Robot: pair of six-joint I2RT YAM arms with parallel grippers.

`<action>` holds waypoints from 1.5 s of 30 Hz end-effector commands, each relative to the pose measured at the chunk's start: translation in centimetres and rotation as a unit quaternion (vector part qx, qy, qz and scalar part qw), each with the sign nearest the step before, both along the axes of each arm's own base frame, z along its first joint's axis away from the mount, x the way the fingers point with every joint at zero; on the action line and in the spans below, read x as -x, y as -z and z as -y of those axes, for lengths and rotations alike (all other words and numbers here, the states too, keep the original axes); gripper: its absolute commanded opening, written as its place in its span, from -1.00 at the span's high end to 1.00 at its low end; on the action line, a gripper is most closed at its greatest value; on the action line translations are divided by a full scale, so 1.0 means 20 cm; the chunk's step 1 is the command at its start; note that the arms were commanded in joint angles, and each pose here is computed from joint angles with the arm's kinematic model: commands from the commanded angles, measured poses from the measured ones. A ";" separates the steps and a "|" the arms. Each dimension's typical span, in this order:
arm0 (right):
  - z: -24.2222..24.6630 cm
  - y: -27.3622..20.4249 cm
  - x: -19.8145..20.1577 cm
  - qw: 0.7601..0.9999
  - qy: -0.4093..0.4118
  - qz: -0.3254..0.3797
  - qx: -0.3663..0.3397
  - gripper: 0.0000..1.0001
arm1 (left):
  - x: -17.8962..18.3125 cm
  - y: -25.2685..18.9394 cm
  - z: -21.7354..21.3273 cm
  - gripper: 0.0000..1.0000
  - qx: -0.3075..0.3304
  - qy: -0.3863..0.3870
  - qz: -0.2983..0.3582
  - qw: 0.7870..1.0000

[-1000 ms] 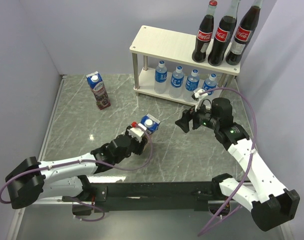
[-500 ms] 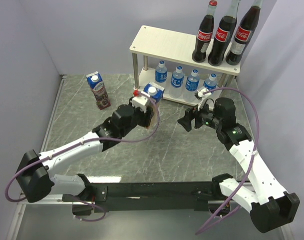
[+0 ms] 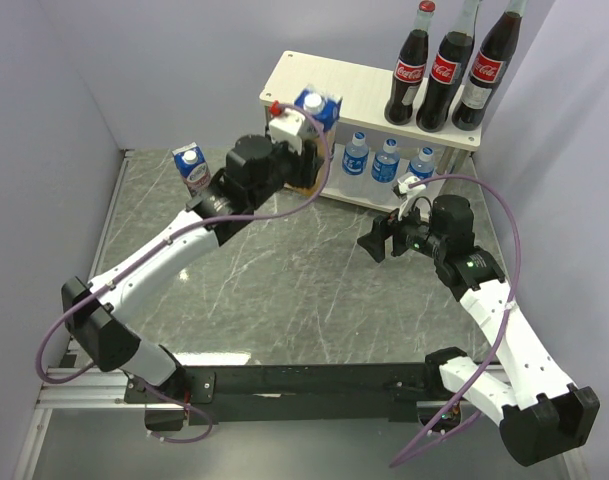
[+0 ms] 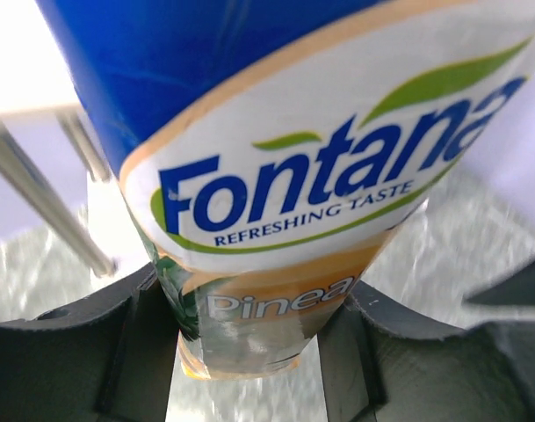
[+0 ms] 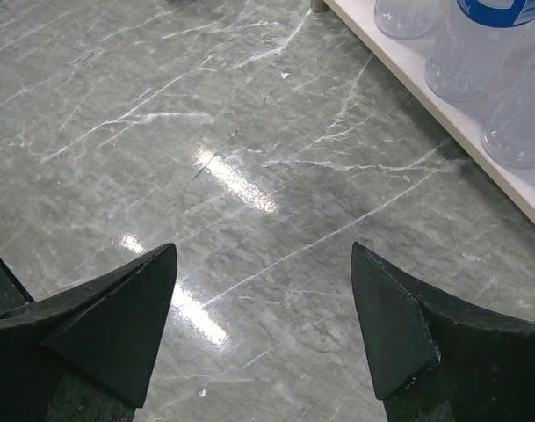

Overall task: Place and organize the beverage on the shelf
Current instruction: Pick up the drink from the center of the board, then place the drink on the shelf.

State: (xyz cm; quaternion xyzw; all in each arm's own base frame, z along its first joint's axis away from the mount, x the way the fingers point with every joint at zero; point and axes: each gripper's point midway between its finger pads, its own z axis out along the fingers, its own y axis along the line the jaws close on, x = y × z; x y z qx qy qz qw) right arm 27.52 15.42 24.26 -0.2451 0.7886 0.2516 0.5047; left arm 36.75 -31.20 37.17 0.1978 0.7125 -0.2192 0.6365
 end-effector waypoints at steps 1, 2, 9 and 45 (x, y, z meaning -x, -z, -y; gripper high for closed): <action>0.00 -0.05 -0.01 1.000 -0.003 0.023 -0.009 -0.71 | 0.12 -1.04 -0.13 0.25 0.198 0.009 0.208 0.958; 0.00 -0.05 0.00 1.000 -0.004 0.021 -0.008 -0.71 | 0.11 -1.06 -0.13 0.25 0.201 0.007 0.210 0.957; 0.00 -0.04 -0.01 1.000 -0.003 0.018 -0.008 -0.70 | 0.04 -1.26 -0.12 0.26 0.226 0.007 0.238 0.944; -0.02 0.04 -0.01 1.000 -0.014 -0.010 -0.005 -0.66 | 0.03 -1.72 -0.16 0.39 0.336 0.004 0.333 0.881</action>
